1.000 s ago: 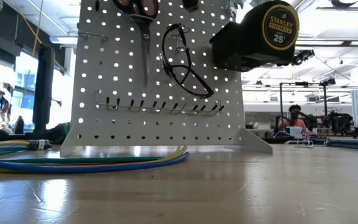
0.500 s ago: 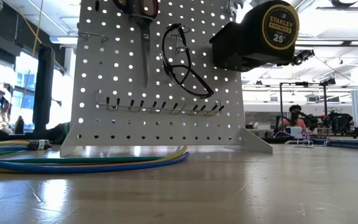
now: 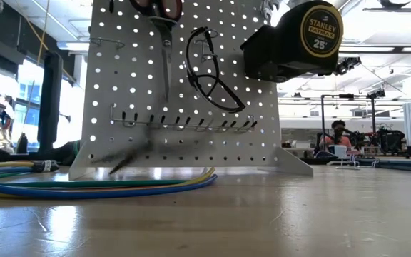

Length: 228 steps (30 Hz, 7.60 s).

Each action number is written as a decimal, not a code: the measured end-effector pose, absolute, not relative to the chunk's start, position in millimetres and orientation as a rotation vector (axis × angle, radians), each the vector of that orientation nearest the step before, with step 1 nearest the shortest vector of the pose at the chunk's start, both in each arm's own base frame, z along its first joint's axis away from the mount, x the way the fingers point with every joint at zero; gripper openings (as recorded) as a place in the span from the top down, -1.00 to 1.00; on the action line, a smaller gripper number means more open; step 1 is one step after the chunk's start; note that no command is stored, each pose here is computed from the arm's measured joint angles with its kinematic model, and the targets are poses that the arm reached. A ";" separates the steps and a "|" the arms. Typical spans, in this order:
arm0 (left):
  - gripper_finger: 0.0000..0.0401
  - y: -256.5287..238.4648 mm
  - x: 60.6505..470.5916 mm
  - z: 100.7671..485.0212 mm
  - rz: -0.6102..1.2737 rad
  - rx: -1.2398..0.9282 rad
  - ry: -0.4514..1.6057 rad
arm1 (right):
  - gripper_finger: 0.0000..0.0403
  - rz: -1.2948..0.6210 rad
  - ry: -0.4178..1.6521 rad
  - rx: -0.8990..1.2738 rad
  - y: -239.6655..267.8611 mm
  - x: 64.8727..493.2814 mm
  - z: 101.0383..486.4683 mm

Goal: Hang tools onto peg board
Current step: Hang the plier on the peg board

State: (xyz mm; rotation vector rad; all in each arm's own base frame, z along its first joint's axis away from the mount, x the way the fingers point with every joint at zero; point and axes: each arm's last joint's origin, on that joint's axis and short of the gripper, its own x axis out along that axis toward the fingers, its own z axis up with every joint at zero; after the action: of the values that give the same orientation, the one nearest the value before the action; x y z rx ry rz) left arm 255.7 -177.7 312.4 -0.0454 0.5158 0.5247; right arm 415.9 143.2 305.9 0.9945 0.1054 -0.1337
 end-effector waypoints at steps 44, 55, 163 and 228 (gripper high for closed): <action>-0.04 -126.8 334.1 197.7 -0.316 0.198 0.830 | 0.35 -0.273 0.550 0.807 208.4 297.7 323.8; -0.05 -136.3 342.6 177.6 -0.235 0.284 0.915 | 0.35 -0.250 0.570 0.729 210.6 295.1 322.9; 0.98 -136.3 330.9 177.6 -0.186 0.159 1.126 | 0.35 -0.196 0.509 0.646 205.9 305.3 329.0; 1.00 -211.9 180.2 171.5 0.585 -0.665 0.532 | 0.35 -0.146 0.557 0.549 202.0 307.4 327.4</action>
State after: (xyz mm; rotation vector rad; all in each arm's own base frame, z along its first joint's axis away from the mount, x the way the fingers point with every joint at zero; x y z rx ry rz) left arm 180.2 -211.9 171.5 -0.6653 0.5321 0.5849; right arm 307.4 202.0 327.4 0.5486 0.5565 -0.1456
